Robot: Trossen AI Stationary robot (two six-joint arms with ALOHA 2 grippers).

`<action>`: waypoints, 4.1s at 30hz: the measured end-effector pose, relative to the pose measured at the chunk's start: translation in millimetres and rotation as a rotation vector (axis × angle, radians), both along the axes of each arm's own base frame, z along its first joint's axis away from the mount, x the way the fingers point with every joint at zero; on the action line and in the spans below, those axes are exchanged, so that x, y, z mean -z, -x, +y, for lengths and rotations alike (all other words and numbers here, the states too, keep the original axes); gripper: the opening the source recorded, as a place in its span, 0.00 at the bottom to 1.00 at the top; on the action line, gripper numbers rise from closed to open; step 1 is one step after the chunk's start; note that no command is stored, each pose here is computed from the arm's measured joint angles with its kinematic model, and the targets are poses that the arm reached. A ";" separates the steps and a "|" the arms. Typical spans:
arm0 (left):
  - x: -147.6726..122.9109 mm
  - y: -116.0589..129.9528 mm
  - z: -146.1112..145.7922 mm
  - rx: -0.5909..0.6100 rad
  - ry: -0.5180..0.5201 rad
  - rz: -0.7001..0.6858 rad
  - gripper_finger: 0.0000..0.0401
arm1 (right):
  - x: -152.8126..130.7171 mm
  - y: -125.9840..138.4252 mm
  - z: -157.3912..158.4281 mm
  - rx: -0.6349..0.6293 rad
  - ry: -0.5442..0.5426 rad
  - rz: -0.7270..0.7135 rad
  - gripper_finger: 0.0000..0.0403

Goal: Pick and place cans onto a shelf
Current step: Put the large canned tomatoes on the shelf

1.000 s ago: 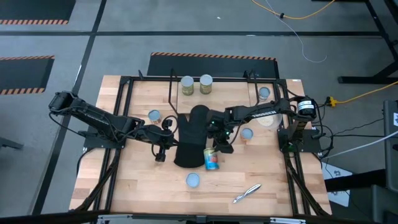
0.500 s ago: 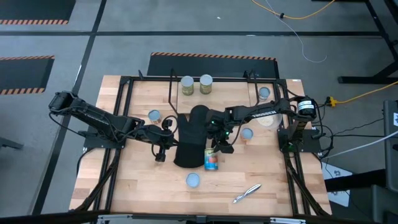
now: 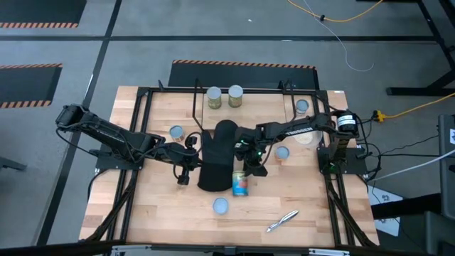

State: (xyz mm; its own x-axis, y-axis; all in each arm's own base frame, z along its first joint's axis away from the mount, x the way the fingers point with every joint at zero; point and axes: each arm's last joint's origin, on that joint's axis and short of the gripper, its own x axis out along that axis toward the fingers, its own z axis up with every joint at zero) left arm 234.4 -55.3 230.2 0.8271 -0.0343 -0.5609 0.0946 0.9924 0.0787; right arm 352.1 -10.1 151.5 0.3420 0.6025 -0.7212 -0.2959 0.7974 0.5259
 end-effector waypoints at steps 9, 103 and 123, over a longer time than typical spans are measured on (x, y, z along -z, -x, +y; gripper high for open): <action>-0.1 -0.1 0.0 0.000 0.000 -0.001 0.03 | -0.1 -0.1 0.0 -0.003 -0.005 -0.002 0.09; -0.2 -0.1 0.1 -0.001 -0.001 -0.001 0.03 | -140.5 43.3 -196.3 0.232 0.963 0.474 0.00; -0.2 -0.1 0.1 0.000 -0.002 -0.001 0.03 | -130.1 36.2 -197.4 0.171 0.965 0.477 0.00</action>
